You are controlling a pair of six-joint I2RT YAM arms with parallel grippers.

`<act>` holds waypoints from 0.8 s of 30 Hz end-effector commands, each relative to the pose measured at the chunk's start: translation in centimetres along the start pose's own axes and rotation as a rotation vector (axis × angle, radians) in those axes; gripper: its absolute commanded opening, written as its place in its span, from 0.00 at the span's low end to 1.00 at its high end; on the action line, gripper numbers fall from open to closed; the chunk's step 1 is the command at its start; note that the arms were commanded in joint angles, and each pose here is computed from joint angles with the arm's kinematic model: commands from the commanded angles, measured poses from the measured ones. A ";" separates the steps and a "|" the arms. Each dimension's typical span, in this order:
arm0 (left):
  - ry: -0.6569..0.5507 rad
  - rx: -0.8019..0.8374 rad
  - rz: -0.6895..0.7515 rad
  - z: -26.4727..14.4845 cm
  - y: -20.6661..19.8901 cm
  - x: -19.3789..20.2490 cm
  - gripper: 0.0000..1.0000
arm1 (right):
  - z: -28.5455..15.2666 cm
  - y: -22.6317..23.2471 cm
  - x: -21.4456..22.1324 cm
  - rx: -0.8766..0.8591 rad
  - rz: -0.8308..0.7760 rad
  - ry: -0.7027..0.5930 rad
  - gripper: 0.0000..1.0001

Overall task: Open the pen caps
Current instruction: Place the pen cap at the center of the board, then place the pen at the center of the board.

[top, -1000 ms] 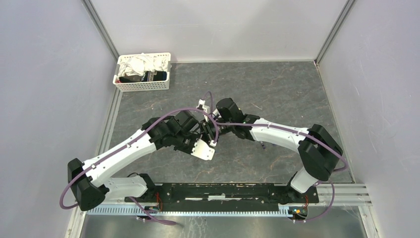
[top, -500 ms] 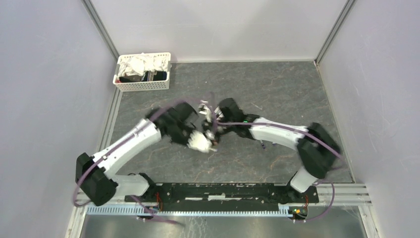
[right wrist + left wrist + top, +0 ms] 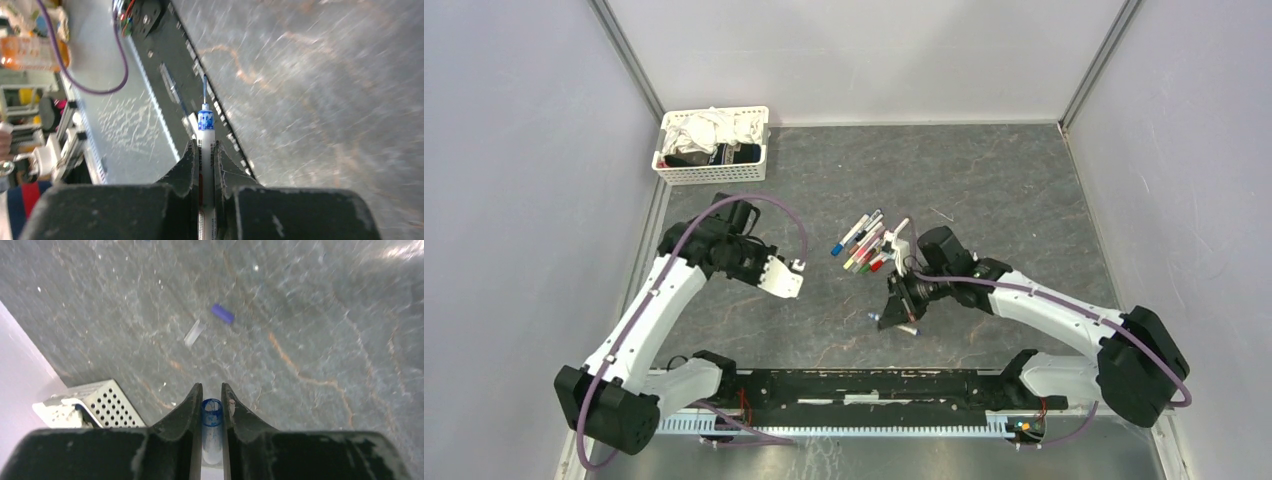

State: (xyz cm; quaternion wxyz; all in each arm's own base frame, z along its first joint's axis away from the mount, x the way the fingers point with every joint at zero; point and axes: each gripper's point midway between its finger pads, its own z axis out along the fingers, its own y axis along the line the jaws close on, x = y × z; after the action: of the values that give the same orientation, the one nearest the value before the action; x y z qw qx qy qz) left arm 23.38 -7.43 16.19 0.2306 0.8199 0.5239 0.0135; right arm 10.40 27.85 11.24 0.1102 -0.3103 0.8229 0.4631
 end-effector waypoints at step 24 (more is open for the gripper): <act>0.200 0.037 -0.570 16.3 5.5 4.3 0.12 | -14.8 -23.2 -6.2 1.110 0.176 -0.455 0.11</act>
State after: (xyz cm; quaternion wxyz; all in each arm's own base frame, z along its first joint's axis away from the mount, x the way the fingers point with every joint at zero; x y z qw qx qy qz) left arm 31.67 -11.42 2.61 0.1226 0.6742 0.7280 -0.0216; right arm 28.62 9.81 5.35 0.3424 -0.0472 0.9371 0.0482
